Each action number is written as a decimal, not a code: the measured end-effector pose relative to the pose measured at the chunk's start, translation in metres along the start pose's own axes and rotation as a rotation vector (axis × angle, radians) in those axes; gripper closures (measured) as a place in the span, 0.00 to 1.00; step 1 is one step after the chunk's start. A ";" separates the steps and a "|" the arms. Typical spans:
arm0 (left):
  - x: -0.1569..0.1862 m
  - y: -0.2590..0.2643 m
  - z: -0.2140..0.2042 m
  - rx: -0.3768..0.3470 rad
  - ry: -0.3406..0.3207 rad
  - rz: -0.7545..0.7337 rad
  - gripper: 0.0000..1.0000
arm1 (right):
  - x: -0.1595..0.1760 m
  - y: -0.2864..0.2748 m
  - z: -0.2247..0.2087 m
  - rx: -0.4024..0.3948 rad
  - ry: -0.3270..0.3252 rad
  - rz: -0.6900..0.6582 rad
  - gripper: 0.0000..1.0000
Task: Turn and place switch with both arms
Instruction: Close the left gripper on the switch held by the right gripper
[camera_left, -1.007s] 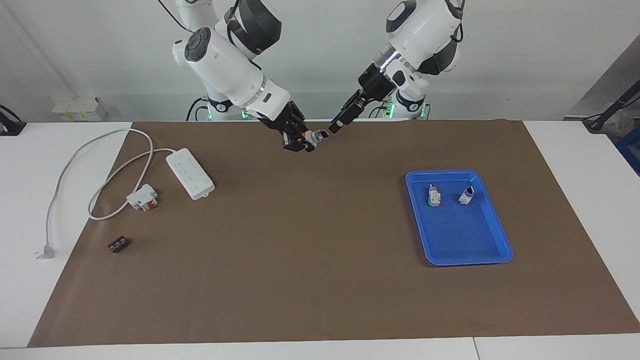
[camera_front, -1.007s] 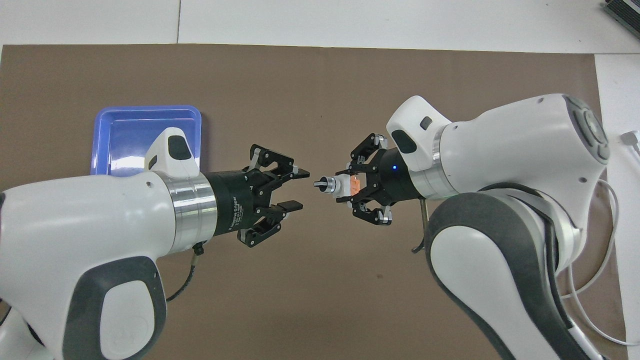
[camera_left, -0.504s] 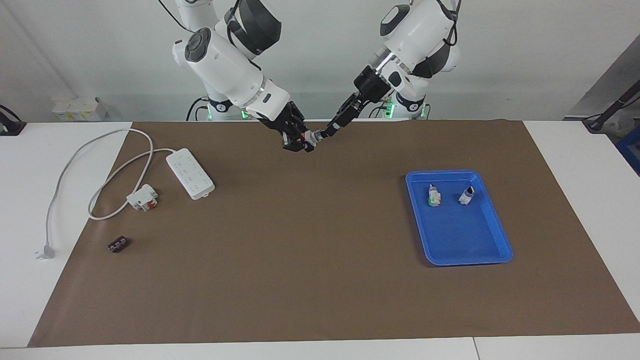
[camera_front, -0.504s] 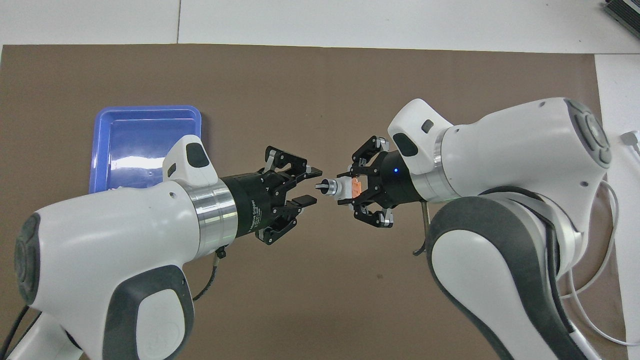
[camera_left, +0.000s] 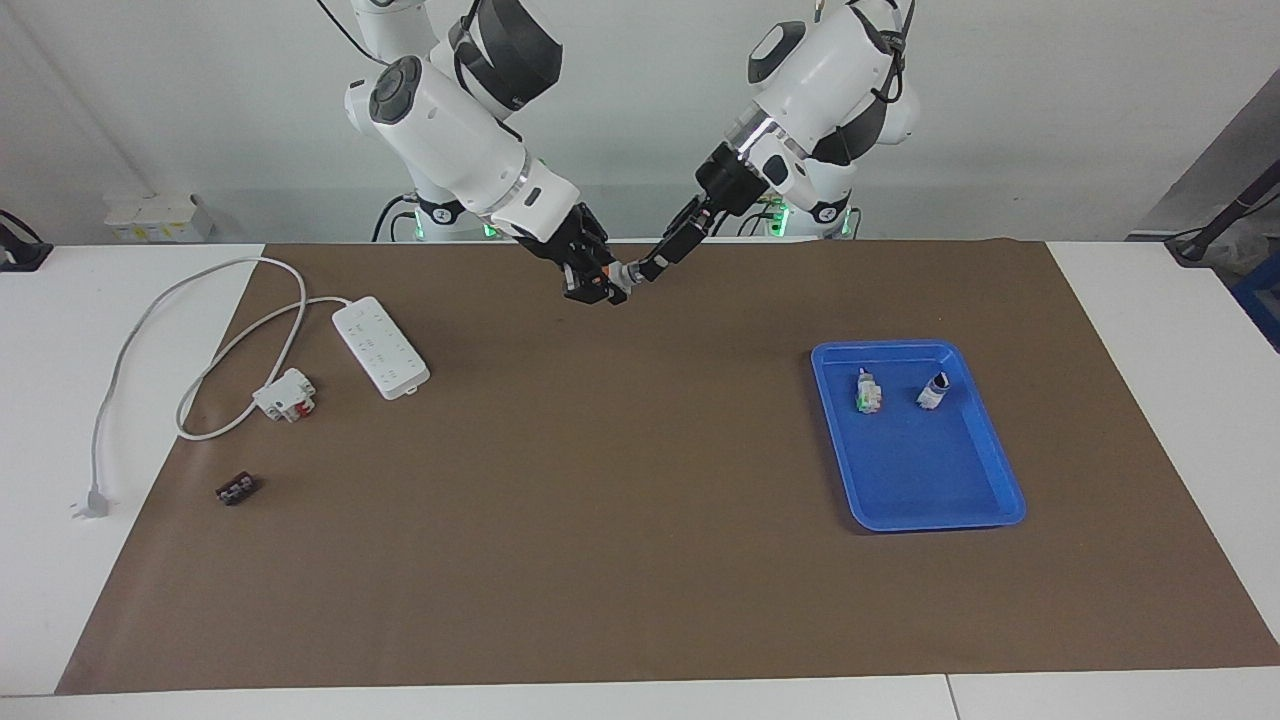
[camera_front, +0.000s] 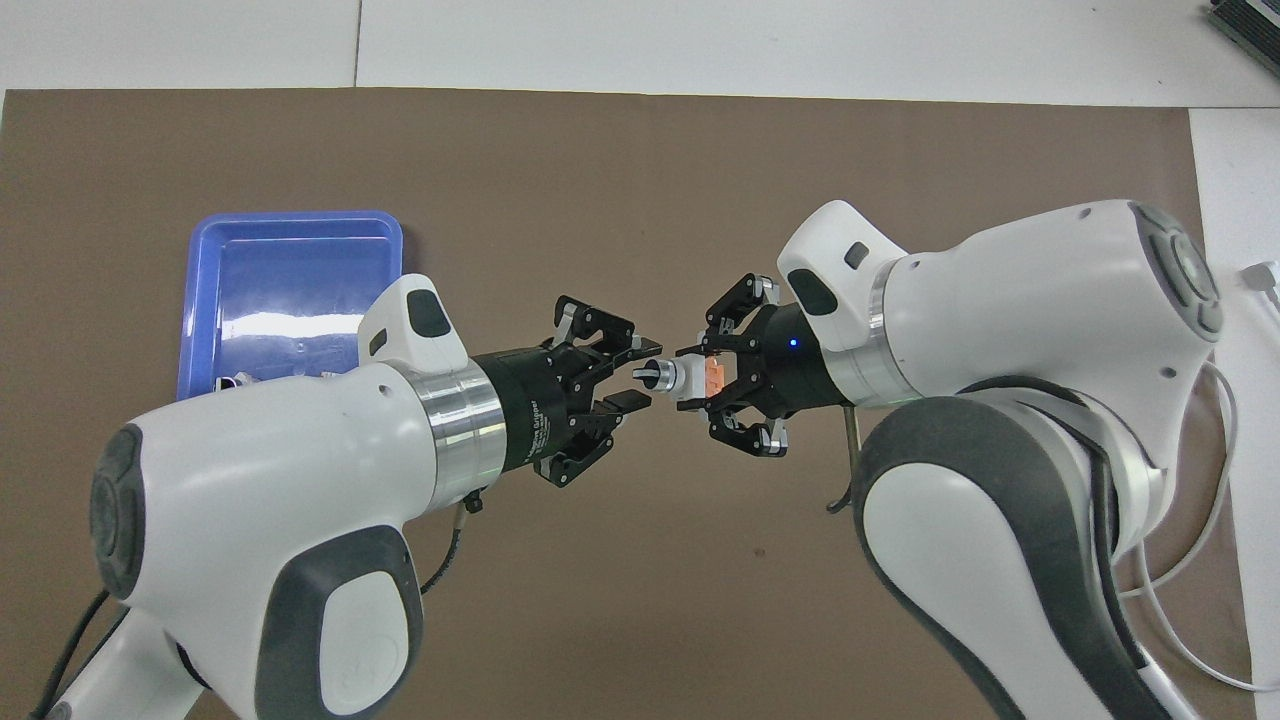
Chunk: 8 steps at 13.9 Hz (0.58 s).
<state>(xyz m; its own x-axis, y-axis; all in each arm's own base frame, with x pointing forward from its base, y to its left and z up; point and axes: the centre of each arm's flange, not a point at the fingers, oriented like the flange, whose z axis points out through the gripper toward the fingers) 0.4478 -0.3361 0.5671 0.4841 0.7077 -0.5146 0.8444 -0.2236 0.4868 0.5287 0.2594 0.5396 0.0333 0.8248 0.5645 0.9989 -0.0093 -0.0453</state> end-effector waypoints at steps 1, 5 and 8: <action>-0.001 0.000 0.001 -0.002 0.000 0.001 0.56 | 0.000 0.000 0.000 0.000 0.000 0.000 0.59; 0.000 0.000 0.002 -0.006 0.001 0.000 0.62 | 0.000 0.000 0.000 -0.001 0.000 0.000 0.59; 0.000 0.001 0.001 -0.008 0.002 -0.001 0.63 | 0.000 0.000 -0.001 -0.005 0.001 0.000 0.59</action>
<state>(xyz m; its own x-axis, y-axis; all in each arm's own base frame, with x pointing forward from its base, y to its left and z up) 0.4487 -0.3369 0.5665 0.4829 0.7090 -0.5140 0.8430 -0.2174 0.4920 0.5289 0.2590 0.5401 0.0335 0.8244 0.5650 0.9991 -0.0123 -0.0414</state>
